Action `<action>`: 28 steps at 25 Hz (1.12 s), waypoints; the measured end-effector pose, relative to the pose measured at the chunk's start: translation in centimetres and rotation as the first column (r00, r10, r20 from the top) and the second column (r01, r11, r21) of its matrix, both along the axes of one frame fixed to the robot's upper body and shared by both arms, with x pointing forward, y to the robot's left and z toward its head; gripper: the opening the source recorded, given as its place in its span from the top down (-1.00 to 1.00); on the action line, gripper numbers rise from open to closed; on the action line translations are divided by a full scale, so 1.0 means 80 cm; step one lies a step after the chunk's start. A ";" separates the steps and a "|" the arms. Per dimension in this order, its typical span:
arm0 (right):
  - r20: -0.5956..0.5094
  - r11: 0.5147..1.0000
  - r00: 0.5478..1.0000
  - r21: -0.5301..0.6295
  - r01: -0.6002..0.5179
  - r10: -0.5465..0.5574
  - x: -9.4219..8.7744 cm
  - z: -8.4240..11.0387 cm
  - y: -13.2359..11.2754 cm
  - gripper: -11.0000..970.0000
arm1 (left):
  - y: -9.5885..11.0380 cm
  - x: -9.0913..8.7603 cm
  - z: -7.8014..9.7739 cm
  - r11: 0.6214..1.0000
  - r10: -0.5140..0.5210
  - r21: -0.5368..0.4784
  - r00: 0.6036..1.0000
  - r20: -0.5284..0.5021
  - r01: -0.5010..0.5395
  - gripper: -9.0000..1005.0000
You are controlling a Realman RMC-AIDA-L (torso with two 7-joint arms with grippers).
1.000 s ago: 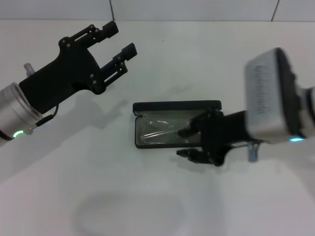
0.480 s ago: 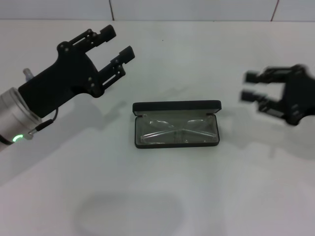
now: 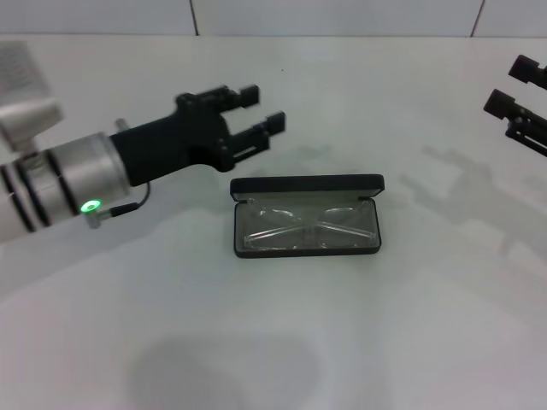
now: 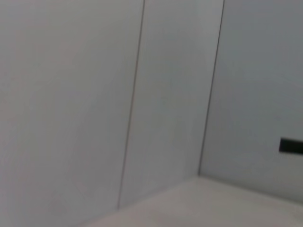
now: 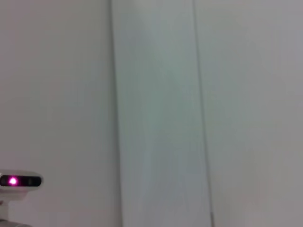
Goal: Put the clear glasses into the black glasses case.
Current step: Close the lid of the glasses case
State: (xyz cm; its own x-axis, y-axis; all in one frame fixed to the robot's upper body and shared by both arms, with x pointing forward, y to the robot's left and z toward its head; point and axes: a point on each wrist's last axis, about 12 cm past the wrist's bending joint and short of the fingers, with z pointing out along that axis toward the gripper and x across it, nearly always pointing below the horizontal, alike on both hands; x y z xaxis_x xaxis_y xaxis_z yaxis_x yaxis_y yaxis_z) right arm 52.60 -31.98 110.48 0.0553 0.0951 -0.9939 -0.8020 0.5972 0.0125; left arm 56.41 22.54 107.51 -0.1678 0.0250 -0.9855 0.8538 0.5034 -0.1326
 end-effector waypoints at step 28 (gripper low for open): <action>-0.053 0.999 0.997 -0.018 0.049 -0.050 0.012 -0.014 0.007 -0.71 | -0.083 0.032 -0.012 0.934 -0.109 0.311 0.971 -0.213 0.174 -0.17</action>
